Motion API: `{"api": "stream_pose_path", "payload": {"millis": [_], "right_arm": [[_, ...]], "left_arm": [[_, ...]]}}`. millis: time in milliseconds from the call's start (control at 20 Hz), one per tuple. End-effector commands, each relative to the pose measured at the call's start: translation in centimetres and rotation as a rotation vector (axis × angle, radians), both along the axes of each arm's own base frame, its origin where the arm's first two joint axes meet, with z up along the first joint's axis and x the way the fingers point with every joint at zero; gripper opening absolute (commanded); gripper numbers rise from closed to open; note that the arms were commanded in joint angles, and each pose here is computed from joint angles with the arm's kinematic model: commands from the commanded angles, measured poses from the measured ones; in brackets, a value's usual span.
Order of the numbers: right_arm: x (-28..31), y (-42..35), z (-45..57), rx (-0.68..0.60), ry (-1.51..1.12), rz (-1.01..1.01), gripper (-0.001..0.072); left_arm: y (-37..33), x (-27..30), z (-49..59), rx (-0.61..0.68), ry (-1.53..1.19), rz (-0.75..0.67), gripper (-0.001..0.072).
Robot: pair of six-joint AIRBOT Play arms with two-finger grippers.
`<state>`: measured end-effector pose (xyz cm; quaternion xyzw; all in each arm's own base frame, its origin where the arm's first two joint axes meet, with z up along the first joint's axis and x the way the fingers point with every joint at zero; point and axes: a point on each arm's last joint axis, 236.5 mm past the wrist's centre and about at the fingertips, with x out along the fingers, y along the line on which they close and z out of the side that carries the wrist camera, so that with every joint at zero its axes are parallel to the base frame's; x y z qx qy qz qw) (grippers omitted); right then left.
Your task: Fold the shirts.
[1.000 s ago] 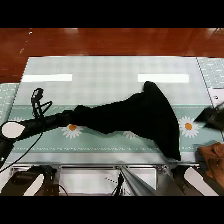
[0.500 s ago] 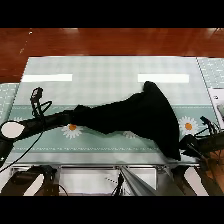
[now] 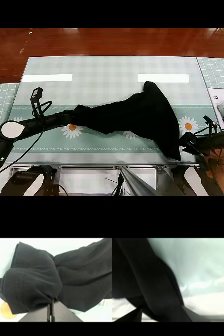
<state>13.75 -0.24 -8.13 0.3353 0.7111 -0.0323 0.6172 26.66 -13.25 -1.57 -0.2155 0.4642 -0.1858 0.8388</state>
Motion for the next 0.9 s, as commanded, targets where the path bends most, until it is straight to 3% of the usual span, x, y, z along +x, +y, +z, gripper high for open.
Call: {"api": "stream_pose_path", "payload": {"millis": [0, 150, 200, 250, 350, 400, 550, 850], "right_arm": [[1.3, 0.8, -0.8, -0.014, -0.015, 0.022, 0.0547], [1.7, 2.8, -2.5, -0.023, 0.055, 0.066, 0.0546], [1.7, 3.4, -3.1, -0.023, 0.081, 0.076, 0.0513], [1.6, 4.0, -3.7, -0.020, 0.102, 0.104, 0.0434], [2.0, 4.3, -3.8, -0.029, 0.110, 0.158, 0.0098], [2.7, 4.2, -3.0, -0.036, 0.087, 0.181, 0.0037], [7.9, 3.0, 3.1, -0.087, -0.124, 0.267, 0.0030], [18.1, 0.4, 30.2, -0.394, -0.912, 0.199, 0.0029]], "left_arm": [[0.0, 0.0, 0.0, 0.000, 0.000, 0.000, 0.0024], [0.0, 0.0, 0.0, 0.000, -0.001, 0.000, 0.0024], [0.0, 0.0, 0.0, 0.000, -0.001, 0.000, 0.0024], [0.0, 0.0, 0.0, 0.000, -0.001, 0.000, 0.0024], [0.1, 0.3, 0.2, 0.002, -0.010, 0.004, 0.0024], [0.1, 0.6, 0.6, 0.011, -0.032, -0.005, 0.0024], [0.4, 3.1, 4.9, 0.037, -0.164, -0.025, 0.0024], [6.0, 9.2, 28.3, 0.141, -0.679, 0.122, 0.0022]]}}
